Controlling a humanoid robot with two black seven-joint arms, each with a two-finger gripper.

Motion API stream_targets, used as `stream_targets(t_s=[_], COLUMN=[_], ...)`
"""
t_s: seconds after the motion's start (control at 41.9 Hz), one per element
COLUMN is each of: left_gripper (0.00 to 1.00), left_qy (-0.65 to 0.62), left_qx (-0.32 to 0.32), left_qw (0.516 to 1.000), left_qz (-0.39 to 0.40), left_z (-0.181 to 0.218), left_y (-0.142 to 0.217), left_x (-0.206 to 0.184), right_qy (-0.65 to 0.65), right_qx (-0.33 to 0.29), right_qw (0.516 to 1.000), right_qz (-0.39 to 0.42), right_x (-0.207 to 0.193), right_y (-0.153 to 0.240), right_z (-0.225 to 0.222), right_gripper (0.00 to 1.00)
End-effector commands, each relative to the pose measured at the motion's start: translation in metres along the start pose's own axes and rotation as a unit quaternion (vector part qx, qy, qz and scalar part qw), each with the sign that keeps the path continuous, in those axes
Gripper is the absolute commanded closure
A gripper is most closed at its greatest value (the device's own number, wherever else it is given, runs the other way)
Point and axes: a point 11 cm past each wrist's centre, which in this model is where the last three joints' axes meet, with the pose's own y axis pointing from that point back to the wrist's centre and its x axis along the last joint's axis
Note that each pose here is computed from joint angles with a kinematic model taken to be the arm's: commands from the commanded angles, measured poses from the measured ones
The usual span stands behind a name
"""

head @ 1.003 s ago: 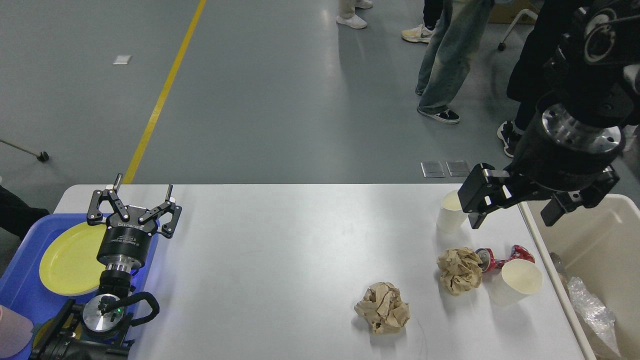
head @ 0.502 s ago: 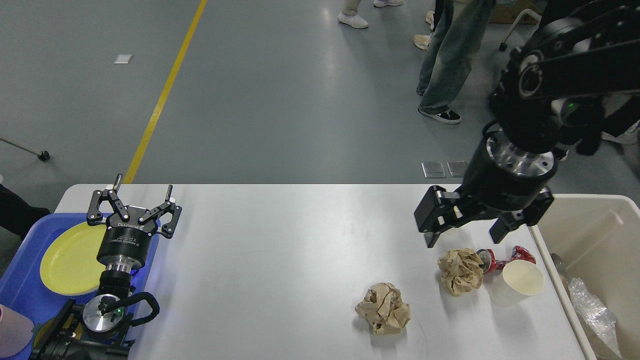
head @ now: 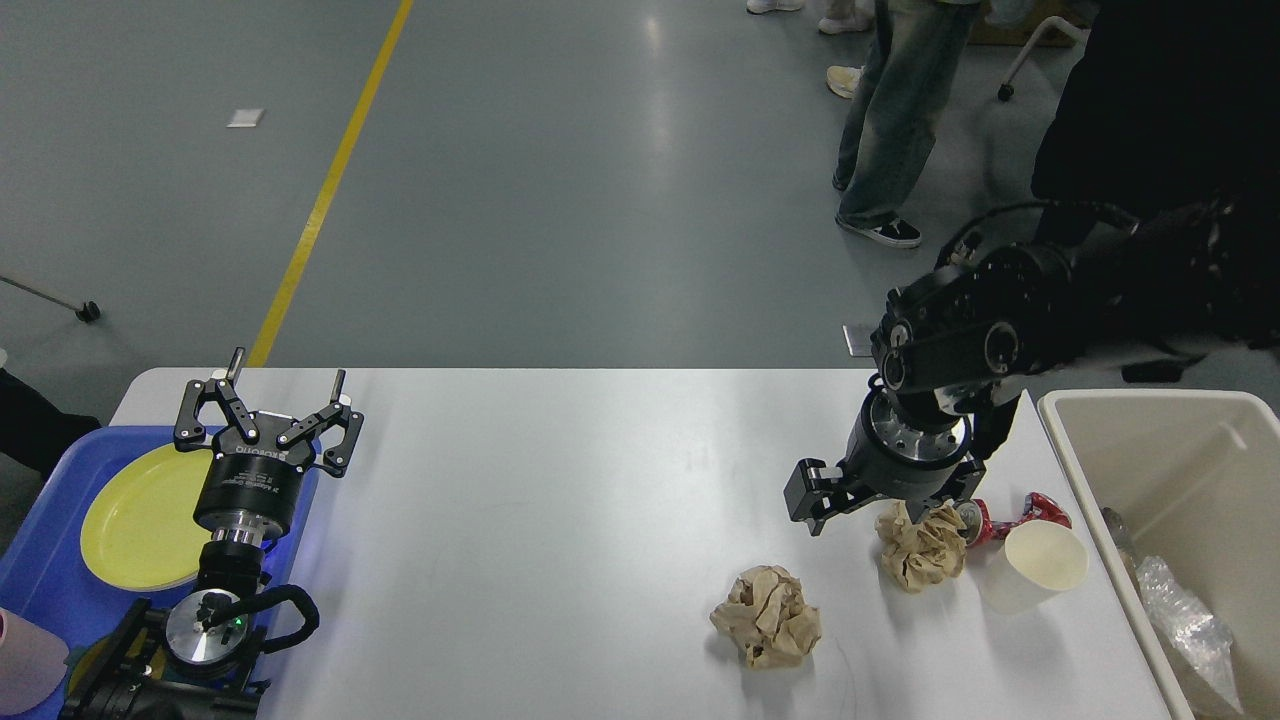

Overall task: Tidy desktop
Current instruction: 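Lower the right gripper onto the crumpled brown paper beside the cup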

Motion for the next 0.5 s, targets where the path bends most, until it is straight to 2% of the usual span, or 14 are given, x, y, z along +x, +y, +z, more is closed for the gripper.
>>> stream_targets(t_s=[0.0,0.215,0.478], left_gripper=[0.04,0.04,0.04], left_qy=[0.000,0.000,0.000], left_qx=[0.000,0.000,0.000], left_qw=[1.000,1.000,1.000], left_qz=[0.000,0.000,0.000], left_z=[0.000,0.000,0.000], left_y=[0.000,0.000,0.000], left_x=[0.000,0.000,0.000], right_qy=[-0.018,-0.046,-0.073], right_qx=[-0.019,-0.046,-0.053], right_qw=[1.000,0.998,0.995], right_qz=[0.007,0.023,0.038], right_x=[0.010,0.019,0.016], right_y=[-0.035,-0.072,-0.106], right_z=[0.019,0.050,0.066], right_gripper=[0.02,0.02,0.01])
